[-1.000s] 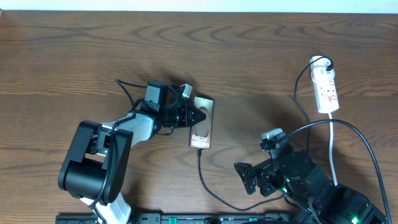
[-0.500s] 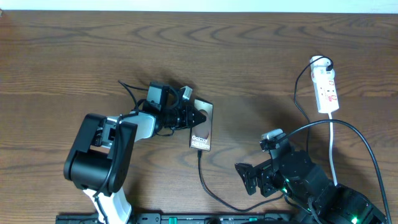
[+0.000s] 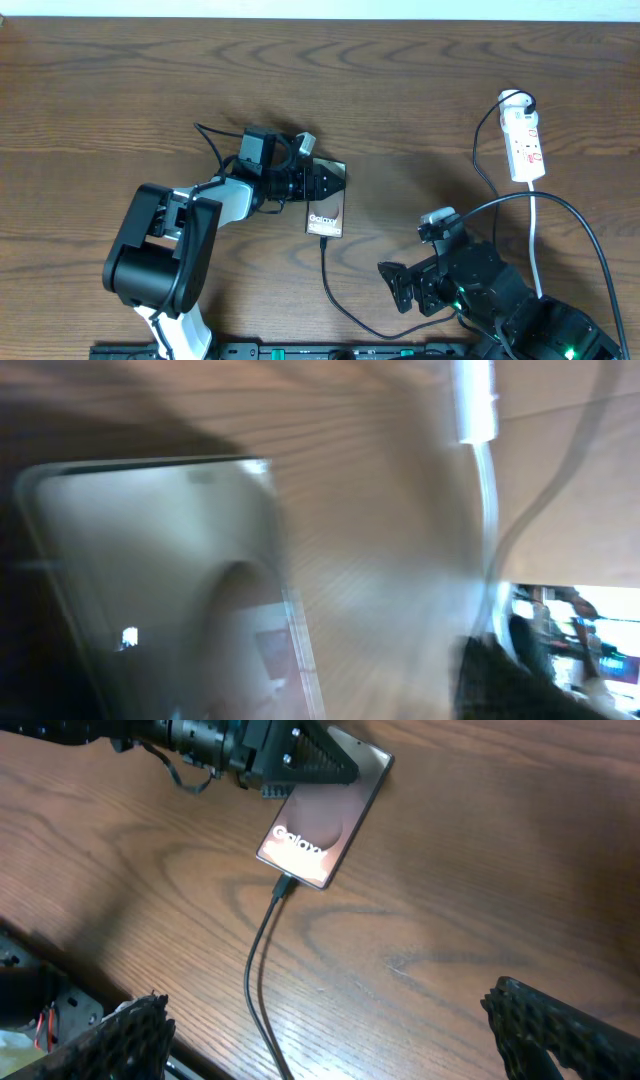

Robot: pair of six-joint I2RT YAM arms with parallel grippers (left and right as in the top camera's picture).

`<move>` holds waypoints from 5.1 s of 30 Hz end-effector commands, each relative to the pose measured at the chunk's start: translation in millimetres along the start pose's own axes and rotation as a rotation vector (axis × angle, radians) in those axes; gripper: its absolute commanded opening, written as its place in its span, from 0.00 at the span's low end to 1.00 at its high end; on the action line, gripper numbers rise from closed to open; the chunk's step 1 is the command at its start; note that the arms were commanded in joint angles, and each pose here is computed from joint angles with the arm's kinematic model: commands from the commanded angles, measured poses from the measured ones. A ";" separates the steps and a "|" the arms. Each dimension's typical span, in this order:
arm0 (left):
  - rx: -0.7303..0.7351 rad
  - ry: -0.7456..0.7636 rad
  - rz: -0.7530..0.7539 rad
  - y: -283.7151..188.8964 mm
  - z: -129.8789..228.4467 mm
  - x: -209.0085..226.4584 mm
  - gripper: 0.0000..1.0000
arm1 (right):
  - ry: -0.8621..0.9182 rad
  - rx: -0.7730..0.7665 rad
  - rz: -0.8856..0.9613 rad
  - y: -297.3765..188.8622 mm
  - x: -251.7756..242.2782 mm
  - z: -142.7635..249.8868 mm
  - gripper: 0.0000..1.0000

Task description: Plug charger to phone and switch on socket

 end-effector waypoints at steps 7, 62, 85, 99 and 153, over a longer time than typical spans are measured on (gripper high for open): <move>-0.002 -0.093 -0.246 4.4 22.0 54.5 0.97 | 0.021 0.058 0.050 14.5 -2.2 0.3 0.99; 0.004 -0.021 -0.435 -9.8 25.8 32.2 0.98 | 0.043 0.208 0.125 60.7 -1.7 6.9 0.99; -0.050 -0.009 -0.440 -24.1 12.7 30.7 0.98 | 0.050 0.224 0.072 67.1 6.3 6.2 0.99; -0.136 0.009 -0.523 -98.8 12.6 -11.4 0.98 | 0.058 0.208 0.151 78.8 -1.3 2.3 0.01; -0.508 0.262 -0.628 -248.3 129.4 -121.2 0.98 | 1.452 -0.121 0.564 40.3 -391.7 -86.6 0.01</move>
Point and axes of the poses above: each gripper's point midway between its finger pads, its own y axis out along the fingers, its own x axis along the line the jaws close on, z = x × y, the point moved 5 cm from there along -y, back along the fingers, and after that the axes turned 1 degree about -y, right-handed, at the moved point
